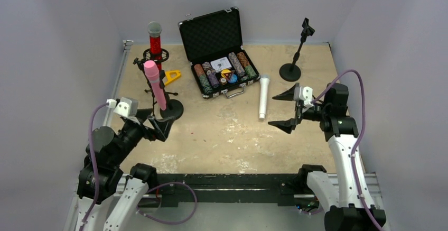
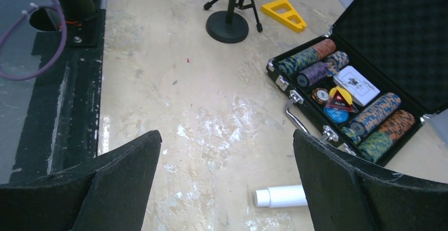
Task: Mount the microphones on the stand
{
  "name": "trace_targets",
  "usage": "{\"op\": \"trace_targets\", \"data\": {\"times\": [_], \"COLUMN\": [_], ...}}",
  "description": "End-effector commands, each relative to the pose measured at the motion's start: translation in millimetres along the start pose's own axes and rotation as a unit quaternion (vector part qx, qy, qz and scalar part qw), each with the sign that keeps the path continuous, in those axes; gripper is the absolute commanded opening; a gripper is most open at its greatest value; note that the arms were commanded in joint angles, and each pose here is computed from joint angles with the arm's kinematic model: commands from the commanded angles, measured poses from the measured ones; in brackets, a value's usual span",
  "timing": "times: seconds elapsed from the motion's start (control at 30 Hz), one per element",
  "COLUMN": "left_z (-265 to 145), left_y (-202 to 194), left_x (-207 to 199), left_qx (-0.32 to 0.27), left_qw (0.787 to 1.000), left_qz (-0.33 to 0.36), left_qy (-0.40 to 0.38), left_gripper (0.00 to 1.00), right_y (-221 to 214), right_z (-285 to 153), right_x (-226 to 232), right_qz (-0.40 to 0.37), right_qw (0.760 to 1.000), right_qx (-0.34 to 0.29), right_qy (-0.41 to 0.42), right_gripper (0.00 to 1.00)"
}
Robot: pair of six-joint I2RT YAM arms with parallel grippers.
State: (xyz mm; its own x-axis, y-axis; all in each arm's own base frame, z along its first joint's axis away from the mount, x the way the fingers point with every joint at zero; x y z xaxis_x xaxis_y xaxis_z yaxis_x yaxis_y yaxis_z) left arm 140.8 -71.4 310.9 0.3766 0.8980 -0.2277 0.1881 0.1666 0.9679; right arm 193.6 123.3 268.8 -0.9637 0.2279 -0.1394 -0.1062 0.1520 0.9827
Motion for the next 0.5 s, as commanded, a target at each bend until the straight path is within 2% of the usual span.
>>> {"op": "trace_targets", "data": {"times": [0.0,0.27,0.3,0.47], "left_z": [1.7,14.7,17.2,21.2], "left_y": [-12.9,-28.5,-30.9,-43.8], "left_x": [-36.2,-46.0,-48.1,-50.8], "left_qx": [0.038,0.064,0.069,0.133], "left_qw": [0.991,0.981,0.979,0.970], "left_qz": [-0.050,-0.066,-0.074,-0.075], "left_qy": [-0.120,-0.170,-0.179,-0.190], "left_gripper": [1.00,0.99,0.97,0.91], "right_y": [4.5,11.2,12.1,15.9], "right_z": [-6.3,-18.8,-20.6,-26.1], "right_x": [-11.5,-24.3,-26.3,-33.1], "right_qz": [-0.008,0.035,0.041,0.056], "right_qw": [0.999,0.991,0.989,0.981], "right_qx": [0.020,0.082,0.088,0.085], "right_qy": [-0.050,-0.103,-0.113,-0.164], "right_gripper": [0.99,0.97,0.97,0.97]}}
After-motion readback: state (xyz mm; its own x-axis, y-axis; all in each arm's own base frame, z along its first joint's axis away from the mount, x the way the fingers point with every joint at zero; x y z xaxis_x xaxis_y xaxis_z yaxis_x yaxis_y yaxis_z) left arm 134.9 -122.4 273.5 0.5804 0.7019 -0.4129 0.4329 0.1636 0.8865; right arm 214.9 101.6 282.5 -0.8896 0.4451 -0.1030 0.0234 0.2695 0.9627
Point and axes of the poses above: each gripper's point midway between its finger pads, its own z axis out along the fingers, its own x axis along the line the jaws close on, y = z × x, the point moved 3 cm from there along -z, back along the fingers, and after that the axes turned 1 degree about z, right-handed, at the moved point
